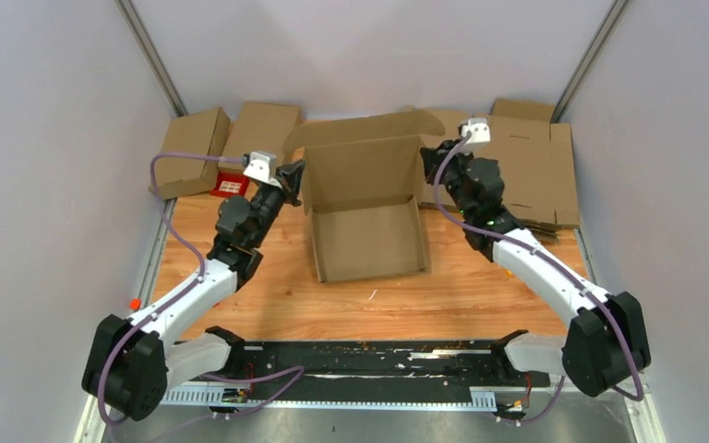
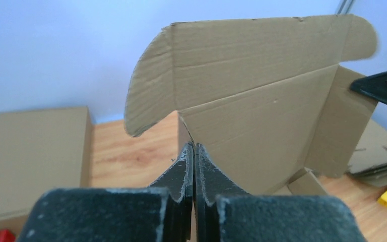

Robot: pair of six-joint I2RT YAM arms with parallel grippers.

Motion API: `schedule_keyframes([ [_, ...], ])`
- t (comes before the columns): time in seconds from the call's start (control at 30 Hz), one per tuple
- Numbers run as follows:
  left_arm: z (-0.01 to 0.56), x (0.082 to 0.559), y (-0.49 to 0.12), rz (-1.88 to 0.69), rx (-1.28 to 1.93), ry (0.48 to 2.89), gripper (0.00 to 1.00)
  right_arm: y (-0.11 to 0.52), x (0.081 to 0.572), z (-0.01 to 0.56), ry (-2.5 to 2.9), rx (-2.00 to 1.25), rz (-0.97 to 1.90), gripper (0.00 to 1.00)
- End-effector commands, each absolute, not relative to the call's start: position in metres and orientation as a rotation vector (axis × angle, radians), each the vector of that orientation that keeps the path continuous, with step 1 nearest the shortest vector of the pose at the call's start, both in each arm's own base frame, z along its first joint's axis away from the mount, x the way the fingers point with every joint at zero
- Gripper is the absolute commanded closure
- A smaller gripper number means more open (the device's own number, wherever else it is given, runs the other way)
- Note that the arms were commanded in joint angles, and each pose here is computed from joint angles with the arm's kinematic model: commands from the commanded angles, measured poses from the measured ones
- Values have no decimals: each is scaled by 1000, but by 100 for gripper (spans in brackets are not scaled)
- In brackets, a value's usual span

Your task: Fold the paper box

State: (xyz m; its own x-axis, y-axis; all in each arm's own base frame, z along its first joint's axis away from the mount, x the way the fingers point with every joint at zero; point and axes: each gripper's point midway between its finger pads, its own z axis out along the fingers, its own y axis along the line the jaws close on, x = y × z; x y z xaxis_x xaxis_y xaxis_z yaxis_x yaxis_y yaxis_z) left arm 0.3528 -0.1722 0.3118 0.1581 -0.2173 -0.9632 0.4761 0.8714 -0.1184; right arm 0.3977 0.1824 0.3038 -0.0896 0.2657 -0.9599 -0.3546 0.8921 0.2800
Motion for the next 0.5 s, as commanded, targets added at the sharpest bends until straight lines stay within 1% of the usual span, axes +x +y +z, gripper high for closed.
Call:
schedule_keyframes([
  [0.0, 301, 345, -187, -442, 237, 1262, 100, 199, 402, 294, 1497, 15, 394, 100],
  [0.2, 273, 334, -180, -439, 185, 1251, 100, 219, 392, 276, 1473, 26, 334, 100],
  [0.33, 248, 321, -182, -462, 164, 1280, 100, 217, 381, 261, 1477, -2, 357, 100],
  [0.47, 234, 311, -187, -485, 146, 1315, 100, 215, 368, 249, 1488, -37, 376, 100],
])
